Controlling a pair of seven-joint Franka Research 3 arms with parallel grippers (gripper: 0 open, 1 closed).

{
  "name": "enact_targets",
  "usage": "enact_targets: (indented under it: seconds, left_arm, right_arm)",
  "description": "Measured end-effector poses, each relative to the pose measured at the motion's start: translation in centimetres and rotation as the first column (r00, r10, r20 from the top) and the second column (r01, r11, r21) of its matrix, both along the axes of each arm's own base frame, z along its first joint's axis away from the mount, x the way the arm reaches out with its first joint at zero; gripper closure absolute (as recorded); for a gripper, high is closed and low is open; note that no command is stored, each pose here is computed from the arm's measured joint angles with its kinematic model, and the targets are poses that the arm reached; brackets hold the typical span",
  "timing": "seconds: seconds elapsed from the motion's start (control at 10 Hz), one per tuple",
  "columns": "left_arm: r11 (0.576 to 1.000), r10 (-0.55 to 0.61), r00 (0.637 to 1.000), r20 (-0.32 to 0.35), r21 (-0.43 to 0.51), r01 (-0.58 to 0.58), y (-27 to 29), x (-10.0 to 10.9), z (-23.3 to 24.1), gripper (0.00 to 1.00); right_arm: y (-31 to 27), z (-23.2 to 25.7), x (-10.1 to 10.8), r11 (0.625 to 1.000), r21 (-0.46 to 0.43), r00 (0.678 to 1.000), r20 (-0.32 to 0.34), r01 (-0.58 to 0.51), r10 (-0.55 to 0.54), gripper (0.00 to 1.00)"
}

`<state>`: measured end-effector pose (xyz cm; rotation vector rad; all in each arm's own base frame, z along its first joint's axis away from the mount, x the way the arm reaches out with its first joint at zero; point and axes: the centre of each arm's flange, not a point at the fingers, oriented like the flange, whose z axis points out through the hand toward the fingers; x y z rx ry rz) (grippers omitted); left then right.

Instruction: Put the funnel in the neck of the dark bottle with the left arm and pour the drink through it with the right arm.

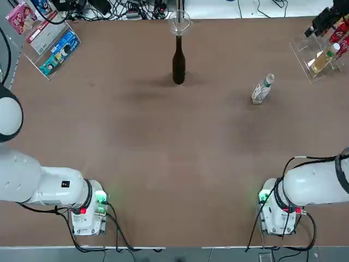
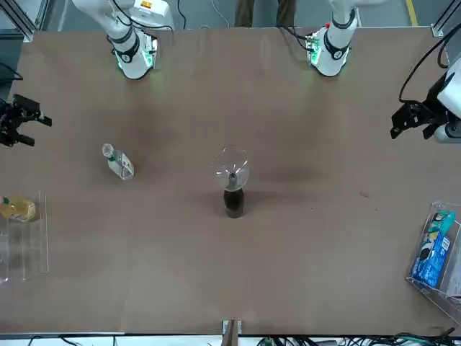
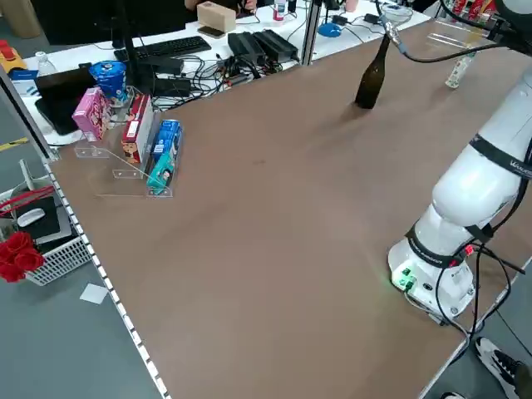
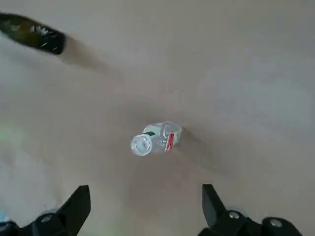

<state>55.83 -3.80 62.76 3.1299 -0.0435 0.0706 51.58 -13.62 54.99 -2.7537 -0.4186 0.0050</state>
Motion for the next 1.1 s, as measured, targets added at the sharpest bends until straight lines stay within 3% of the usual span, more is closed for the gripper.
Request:
enact_targets:
  seconds: [0.2,0.5,0.8,1.1]
  left_arm:
    - [1.0,0.0,1.0,0.0,0.0,0.0,0.0,0.0,0.0,0.03]
    - [1.0,0.0,1.0,0.0,0.0,0.0,0.0,0.0,0.0,0.03]
    - [1.0,0.0,1.0,0.0,-0.006,0.0,-0.1,0.0,0.0,0.03]
    - [1.0,0.0,1.0,0.0,-0.007,0.0,-0.1,0.0,0.0,0.03]
  right_arm:
    - [3.2,3.2,-0.8,0.977,-0.117,0.982,-0.035,0.178,-0.184,0.0]
    - [4.5,6.6,-2.5,0.908,-0.2,0.926,-0.007,0.369,-0.378,0.0]
    - [7.4,9.1,-3.4,0.851,-0.272,0.889,0.042,0.45,-0.457,0.0]
    - [9.0,10.6,-3.4,0.846,-0.284,0.89,0.072,0.451,-0.45,0.0]
